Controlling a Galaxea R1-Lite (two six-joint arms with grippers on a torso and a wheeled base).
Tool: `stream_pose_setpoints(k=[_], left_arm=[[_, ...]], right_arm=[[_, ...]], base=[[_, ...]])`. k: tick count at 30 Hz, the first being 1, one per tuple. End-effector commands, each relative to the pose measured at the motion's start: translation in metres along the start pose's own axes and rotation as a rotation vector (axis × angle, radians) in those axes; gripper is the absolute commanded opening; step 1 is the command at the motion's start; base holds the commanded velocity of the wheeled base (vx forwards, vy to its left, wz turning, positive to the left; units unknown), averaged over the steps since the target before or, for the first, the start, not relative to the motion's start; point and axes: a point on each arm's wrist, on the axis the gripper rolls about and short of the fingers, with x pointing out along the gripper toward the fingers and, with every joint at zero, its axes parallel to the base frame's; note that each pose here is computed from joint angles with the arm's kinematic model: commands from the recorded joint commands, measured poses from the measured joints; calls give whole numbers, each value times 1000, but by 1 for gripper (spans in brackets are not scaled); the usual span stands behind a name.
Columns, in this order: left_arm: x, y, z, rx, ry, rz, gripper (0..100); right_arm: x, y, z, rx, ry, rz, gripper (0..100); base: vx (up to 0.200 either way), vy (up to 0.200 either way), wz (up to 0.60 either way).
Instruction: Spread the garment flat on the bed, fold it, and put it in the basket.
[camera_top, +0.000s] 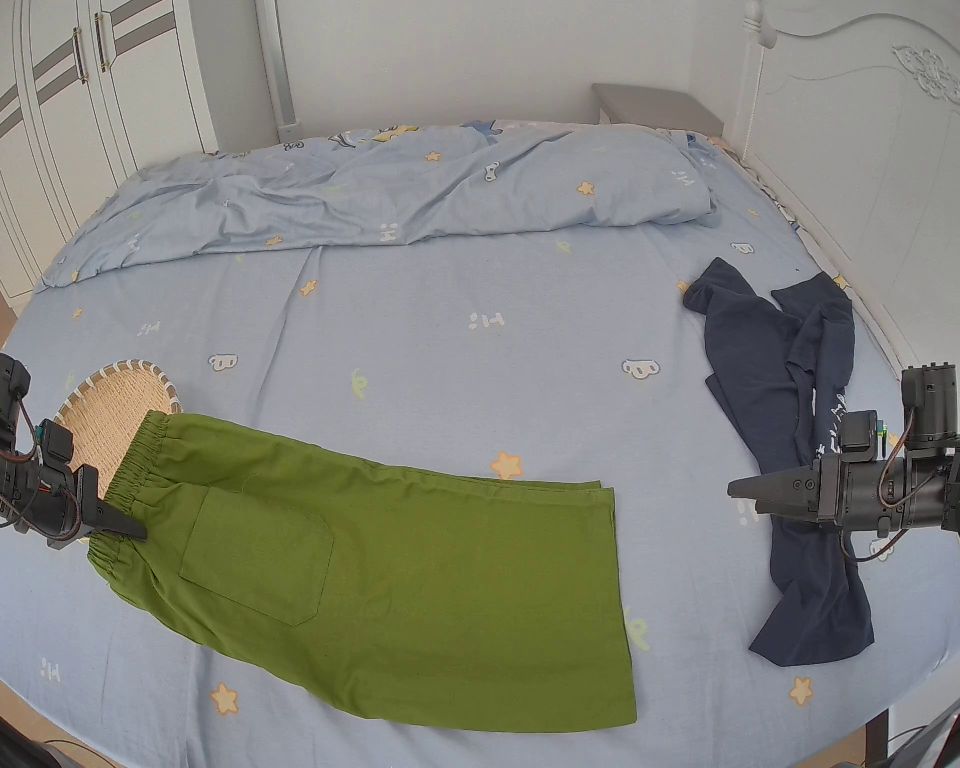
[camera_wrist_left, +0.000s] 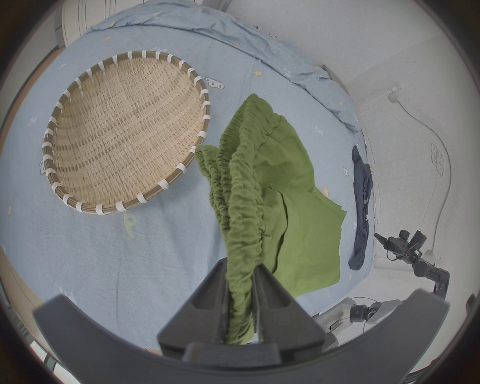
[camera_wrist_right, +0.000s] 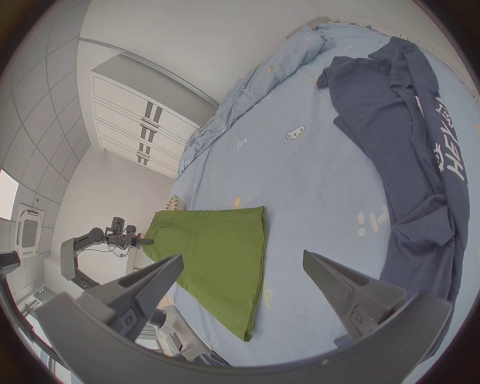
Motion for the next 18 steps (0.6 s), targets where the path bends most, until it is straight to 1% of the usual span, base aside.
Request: stream_pose_setpoints(k=[1,2,3,4,5,8,9,10,12,14,15,17,18], left_arm=[[-13,-29,-8,74,-8,-32,0],[-16,-39,-9,89,-4,-44,0],[-17,-42,-9,95,-5,-48,0],[-21,-55,-10,113,-2,-65,0],[-22,-74,-12,137,17,-81,0],[-20,-107,-15,207,27,-69,0],[-19,-112,-16,217,30,-65,0],[-16,-129,-19,261,35,-59,0],[-12,-146,-26,309,35,-57,0],[-9,-163,-32,360,18,-66,0],[-9,-163,-32,360,18,-66,0],[-10,-185,-39,426,-21,-102,0],[-10,-186,-39,429,-22,-105,0]], right_arm=[[-3,2,1,-6,-13,0,100],[-3,2,1,-7,-14,1,100],[-4,2,2,-8,-15,1,100],[-3,2,1,-8,-13,2,100],[-3,3,1,-9,-11,4,100],[-3,4,0,-13,-12,5,100],[-3,4,0,-13,-11,3,100],[-4,4,0,-14,-14,1,100],[-4,5,0,-14,-15,-1,100],[-6,7,1,-20,-18,2,100],[-6,7,1,-20,-18,2,100],[-9,10,0,-23,-19,5,100],[-9,10,0,-23,-19,5,100]], base=[[0,0,0],[0,0,0],[0,0,0],[0,0,0],[0,0,0],[0,0,0],[0,0,0],[0,0,0],[0,0,0],[0,0,0],[0,0,0],[0,0,0],[0,0,0]])
